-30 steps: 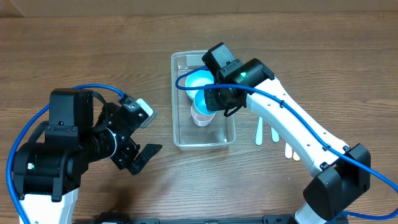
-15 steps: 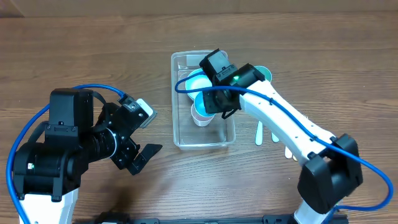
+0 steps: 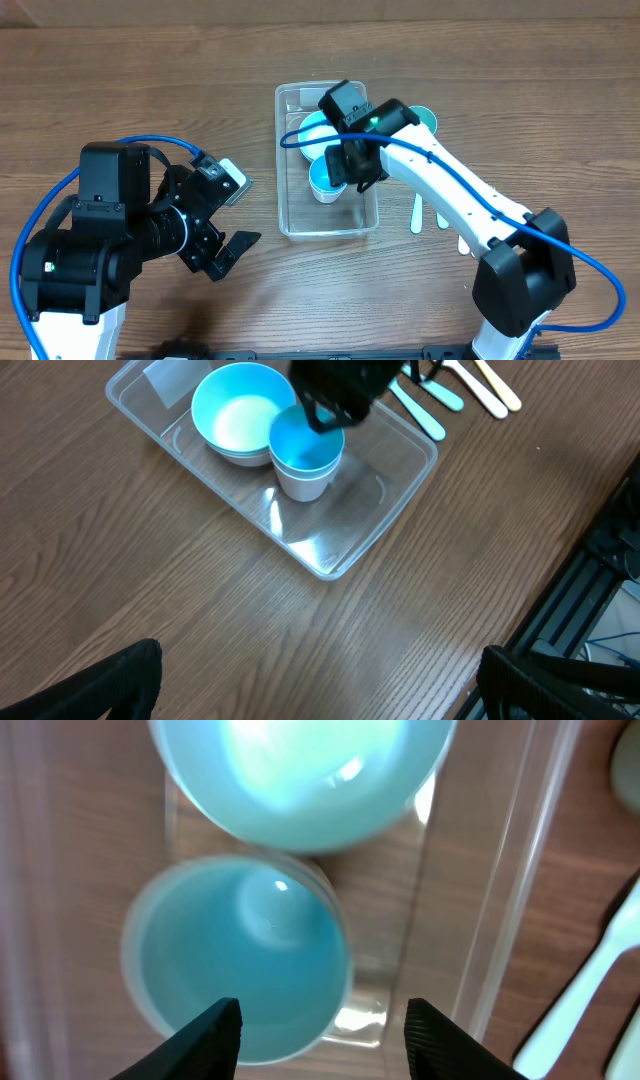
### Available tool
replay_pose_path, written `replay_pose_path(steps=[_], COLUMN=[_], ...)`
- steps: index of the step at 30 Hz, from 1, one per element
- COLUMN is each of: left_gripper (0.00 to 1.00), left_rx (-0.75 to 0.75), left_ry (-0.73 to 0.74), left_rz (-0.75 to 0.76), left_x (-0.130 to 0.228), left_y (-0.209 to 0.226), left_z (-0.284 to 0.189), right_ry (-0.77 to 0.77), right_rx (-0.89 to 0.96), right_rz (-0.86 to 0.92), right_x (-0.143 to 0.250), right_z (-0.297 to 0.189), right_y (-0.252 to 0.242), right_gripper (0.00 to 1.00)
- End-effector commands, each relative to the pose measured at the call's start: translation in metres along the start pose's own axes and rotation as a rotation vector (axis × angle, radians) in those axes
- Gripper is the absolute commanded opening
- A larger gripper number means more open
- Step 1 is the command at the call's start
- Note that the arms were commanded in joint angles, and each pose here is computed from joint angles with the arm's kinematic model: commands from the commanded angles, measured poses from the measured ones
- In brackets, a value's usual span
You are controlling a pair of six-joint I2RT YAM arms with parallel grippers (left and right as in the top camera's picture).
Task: Pack container
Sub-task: 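Carry the blue cup into the container and nest it in the pink cup, then grasp the teal cup with the right gripper and lift it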
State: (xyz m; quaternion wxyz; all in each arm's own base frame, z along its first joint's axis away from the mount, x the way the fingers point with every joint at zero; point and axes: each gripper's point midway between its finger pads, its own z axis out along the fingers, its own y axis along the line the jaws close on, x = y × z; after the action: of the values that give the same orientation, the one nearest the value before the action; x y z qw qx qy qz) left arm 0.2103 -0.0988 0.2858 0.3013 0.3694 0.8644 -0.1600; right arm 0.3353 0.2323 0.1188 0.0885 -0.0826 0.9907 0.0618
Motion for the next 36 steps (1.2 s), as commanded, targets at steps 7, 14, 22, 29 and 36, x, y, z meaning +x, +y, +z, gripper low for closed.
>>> replay_pose_path(steps=[7,14,22,29,36], left_gripper=[1.0,1.0,1.0,1.0,1.0], left_rx=[0.002,0.002,0.002,0.002,0.002], left_ry=[-0.012,-0.012,-0.012,-0.012,-0.012], left_rz=[0.026,0.026,0.026,0.026,0.026], left_x=[-0.003,-0.003,-0.003,-0.003,-0.003], left_y=[-0.001,-0.001,-0.001,-0.001,-0.001], left_z=[-0.002,-0.002,-0.002,-0.002,-0.002], right_ry=[-0.324,-0.303,-0.082,-0.069,-0.094], right_rx=[0.048,-0.001,0.003,0.049,0.045], right_rz=[0.206,0.434,0.345,0.349,0.347], right_x=[-0.093,-0.106,-0.082,-0.069,-0.076], right_z=[-0.113,-0.062,0.015,0.046,0.063], right_y=[-0.111,-0.212,-0.188,-0.197,-0.199], right_gripper=[0.63,0.64,0.59,0.61,0.19])
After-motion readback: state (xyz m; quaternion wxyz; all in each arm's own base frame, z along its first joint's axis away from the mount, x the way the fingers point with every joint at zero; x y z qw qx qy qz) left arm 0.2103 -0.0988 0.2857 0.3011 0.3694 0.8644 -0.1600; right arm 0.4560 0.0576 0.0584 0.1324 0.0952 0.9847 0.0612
